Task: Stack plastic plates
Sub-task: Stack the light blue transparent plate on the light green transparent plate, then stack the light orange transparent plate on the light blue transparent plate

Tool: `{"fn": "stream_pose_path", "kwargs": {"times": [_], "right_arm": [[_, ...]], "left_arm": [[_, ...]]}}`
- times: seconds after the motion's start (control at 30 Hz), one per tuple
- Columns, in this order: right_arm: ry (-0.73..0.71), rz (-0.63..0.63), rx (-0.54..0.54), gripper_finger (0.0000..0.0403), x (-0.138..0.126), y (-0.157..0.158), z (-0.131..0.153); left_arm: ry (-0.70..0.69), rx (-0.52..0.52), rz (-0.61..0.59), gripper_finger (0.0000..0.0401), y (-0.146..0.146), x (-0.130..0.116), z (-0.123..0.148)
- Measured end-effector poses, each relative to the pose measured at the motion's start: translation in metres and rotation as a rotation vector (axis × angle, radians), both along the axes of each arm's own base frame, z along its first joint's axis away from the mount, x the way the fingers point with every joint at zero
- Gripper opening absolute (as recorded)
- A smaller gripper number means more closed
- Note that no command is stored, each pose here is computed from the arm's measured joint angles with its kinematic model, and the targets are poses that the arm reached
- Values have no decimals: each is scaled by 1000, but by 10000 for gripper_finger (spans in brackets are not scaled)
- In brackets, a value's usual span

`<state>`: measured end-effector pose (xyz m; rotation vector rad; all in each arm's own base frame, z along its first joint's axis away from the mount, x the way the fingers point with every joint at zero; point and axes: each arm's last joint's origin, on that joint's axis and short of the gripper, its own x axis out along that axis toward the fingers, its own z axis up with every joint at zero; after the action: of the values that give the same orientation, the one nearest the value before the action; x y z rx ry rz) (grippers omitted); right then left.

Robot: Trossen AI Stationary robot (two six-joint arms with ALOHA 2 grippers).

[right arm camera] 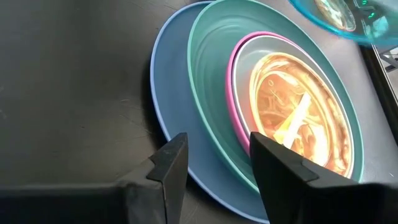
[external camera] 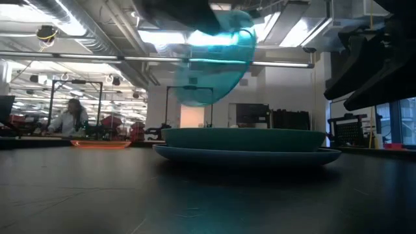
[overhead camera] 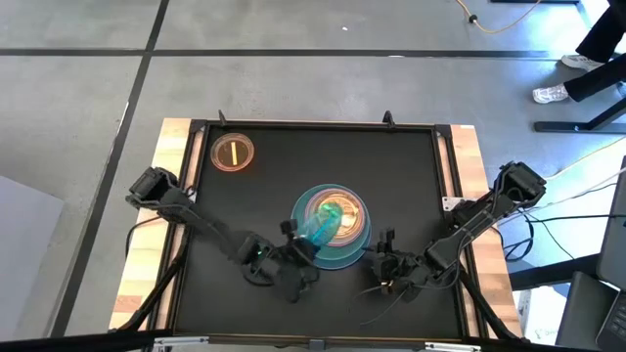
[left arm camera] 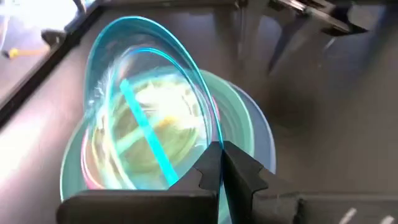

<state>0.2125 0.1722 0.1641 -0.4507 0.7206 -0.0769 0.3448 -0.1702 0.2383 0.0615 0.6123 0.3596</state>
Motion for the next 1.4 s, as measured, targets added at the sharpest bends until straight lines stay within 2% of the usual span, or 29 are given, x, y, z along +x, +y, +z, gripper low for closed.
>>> {"fn": "stream_pose_path", "kwargs": {"times": [0.13, 0.4, 0.5, 0.67, 0.83, 1.13, 1.23, 1.4], "right_arm": [[-1, 0, 0, 166, 0, 0, 0], [-3, -10, 12, 166, 0, 0, 0], [-3, -10, 12, 166, 0, 0, 0], [-3, -11, 13, 166, 0, 0, 0], [-2, -11, 13, 166, 0, 0, 0], [-4, -18, 21, 166, 0, 0, 0], [-4, -18, 21, 166, 0, 0, 0], [-5, -16, 20, 166, 0, 0, 0]], "left_arm": [[7, 49, -32, 6, 18, 21, -9], [52, 24, -34, 9, 51, 46, -30], [73, 5, -36, 30, 58, 51, -38], [74, -9, -18, 92, 63, 51, -36], [120, -5, 12, 137, 66, 32, -15], [280, 21, 276, 142, 91, -33, 25], [337, 35, 353, 141, 105, -52, 22], [396, -29, 486, 142, 141, -76, 4]]}}
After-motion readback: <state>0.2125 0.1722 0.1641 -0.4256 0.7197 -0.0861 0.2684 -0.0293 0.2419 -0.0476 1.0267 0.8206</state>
